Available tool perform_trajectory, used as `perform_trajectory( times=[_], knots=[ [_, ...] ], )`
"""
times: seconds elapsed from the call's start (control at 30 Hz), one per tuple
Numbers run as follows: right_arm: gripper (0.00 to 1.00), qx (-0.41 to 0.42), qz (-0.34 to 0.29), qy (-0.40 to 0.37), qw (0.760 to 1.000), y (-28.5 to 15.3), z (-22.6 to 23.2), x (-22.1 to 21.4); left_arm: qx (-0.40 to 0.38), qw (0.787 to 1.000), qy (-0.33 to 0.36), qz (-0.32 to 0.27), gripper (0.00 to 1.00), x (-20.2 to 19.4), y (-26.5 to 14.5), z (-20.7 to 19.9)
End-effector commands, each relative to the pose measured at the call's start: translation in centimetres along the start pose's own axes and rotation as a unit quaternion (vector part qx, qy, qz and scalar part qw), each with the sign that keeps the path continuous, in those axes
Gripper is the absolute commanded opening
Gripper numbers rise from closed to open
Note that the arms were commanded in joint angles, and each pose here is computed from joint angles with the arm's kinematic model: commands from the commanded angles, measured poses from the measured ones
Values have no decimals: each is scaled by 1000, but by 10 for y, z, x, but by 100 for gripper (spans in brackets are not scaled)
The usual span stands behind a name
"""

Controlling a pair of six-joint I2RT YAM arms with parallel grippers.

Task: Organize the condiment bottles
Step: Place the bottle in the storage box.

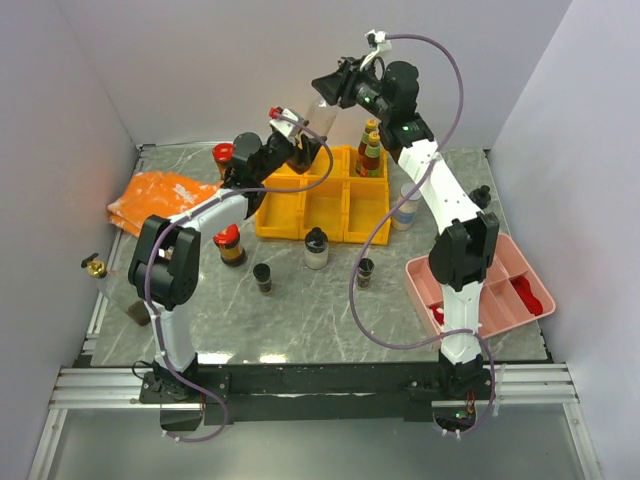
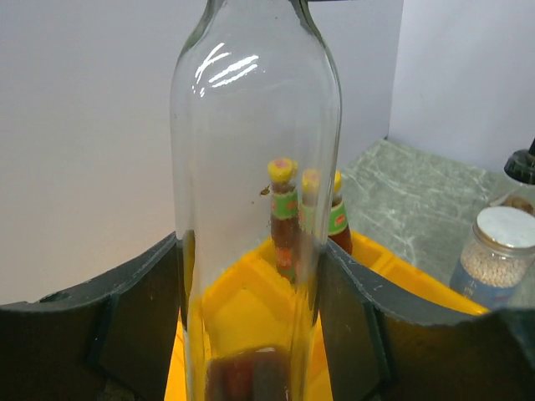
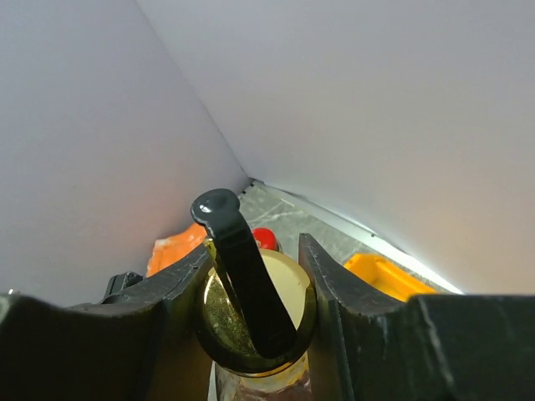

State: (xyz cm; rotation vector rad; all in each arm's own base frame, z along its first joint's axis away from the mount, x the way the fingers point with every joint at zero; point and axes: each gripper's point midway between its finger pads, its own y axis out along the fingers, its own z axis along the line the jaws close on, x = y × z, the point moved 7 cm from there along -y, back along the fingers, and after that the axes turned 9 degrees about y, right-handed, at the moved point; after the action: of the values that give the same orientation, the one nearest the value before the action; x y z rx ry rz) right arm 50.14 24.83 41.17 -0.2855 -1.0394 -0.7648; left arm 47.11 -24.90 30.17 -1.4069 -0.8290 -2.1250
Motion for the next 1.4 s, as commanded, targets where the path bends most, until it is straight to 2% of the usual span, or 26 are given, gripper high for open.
perform_trajectory(
  times=[0.0,0.03,0.1,0.17,0.2,0.3,0.47,0.57,0.7,0.73,0.77,0.9,1.03,1.2,1.37],
  knots=[
    [0,22,-42,-29,998,-9,29,28,24,995,28,-93,36,74,-7,12],
    [0,23,-44,-28,998,-9,30,29,27,995,26,-88,48,69,-10,11],
    [0,21,-46,-28,998,-10,31,30,36,995,29,-93,65,75,-15,12],
    [0,11,-53,-33,998,-12,31,34,39,995,26,-87,73,74,-21,10],
    [0,5,-57,-39,998,-15,32,37,39,996,23,-80,92,73,-23,9],
    [0,-22,-70,-65,995,-21,30,44,49,997,16,-62,99,68,-30,8],
    [0,-56,-93,-111,988,-30,24,49,70,997,-28,-35,99,56,-44,3],
    [0,-66,-81,-130,986,-37,25,48,87,995,-51,-4,99,44,-50,1],
    [0,-79,-75,-185,977,-60,29,36,131,987,-74,49,94,26,-50,8],
    [0,-79,-73,-194,975,-66,29,33,162,982,-78,66,93,20,-52,14],
    [0,-84,-65,-200,974,-77,29,25,169,978,-87,87,92,10,-52,13],
    [0,-107,-61,-230,965,-99,25,16,165,975,-101,107,88,-3,-49,10],
    [0,-119,-51,-243,961,-111,21,5,163,972,-111,125,85,-17,-46,8],
    [0,-122,-74,-233,962,-127,5,-6,198,963,-107,146,83,-37,-50,6],
    [0,-117,-66,-232,963,-122,-15,-20,174,962,-119,172,80,-62,-44,-4]
  ],
)
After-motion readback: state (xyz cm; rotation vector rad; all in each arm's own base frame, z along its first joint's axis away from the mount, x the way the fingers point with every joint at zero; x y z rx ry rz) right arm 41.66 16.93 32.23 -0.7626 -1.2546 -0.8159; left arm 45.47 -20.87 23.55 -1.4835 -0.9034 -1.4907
